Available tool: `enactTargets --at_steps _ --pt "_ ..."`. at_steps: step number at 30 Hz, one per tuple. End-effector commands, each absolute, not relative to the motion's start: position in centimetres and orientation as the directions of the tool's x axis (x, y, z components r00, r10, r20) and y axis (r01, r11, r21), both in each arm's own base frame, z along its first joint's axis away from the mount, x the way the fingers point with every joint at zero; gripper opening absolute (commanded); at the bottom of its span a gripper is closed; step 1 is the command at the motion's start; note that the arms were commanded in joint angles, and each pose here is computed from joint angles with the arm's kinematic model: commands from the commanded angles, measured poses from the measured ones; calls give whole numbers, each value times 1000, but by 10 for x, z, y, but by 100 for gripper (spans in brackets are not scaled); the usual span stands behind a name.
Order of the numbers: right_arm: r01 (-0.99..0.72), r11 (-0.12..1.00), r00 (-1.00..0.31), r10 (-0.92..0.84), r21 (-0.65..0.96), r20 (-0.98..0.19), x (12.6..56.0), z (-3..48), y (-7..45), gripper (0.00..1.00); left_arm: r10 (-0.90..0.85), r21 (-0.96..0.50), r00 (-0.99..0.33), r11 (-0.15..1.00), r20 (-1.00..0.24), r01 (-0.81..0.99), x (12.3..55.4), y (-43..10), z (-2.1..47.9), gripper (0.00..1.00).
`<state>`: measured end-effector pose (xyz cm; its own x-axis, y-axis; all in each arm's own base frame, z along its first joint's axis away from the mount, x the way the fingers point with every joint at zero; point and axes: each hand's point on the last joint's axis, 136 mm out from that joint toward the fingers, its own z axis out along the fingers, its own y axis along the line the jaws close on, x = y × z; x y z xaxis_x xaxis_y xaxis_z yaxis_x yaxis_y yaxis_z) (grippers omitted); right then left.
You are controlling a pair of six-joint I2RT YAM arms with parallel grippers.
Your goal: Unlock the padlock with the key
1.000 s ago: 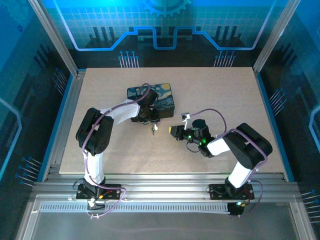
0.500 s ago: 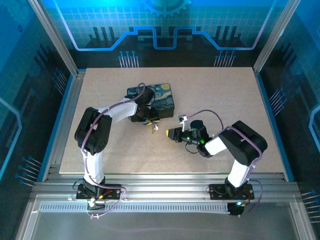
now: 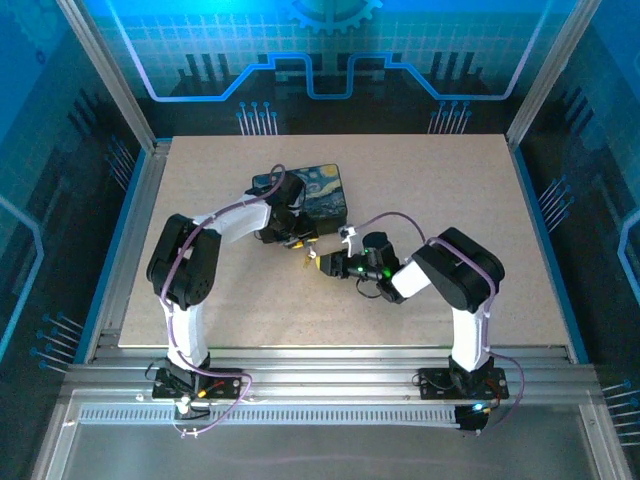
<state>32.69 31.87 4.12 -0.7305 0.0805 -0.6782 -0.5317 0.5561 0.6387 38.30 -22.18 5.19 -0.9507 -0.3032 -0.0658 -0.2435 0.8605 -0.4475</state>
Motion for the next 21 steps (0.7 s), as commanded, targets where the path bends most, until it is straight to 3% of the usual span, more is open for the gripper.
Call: enactTargets --at_steps 1,21 --pt "-548 546 -729 59 634 -681 328 36 328 38 -336 -539 -942 796 -17 -274 383 -230 75 12" --pt "-512 539 -735 128 669 -666 346 27 326 28 -349 -590 -936 750 32 -300 383 -233 79 11"
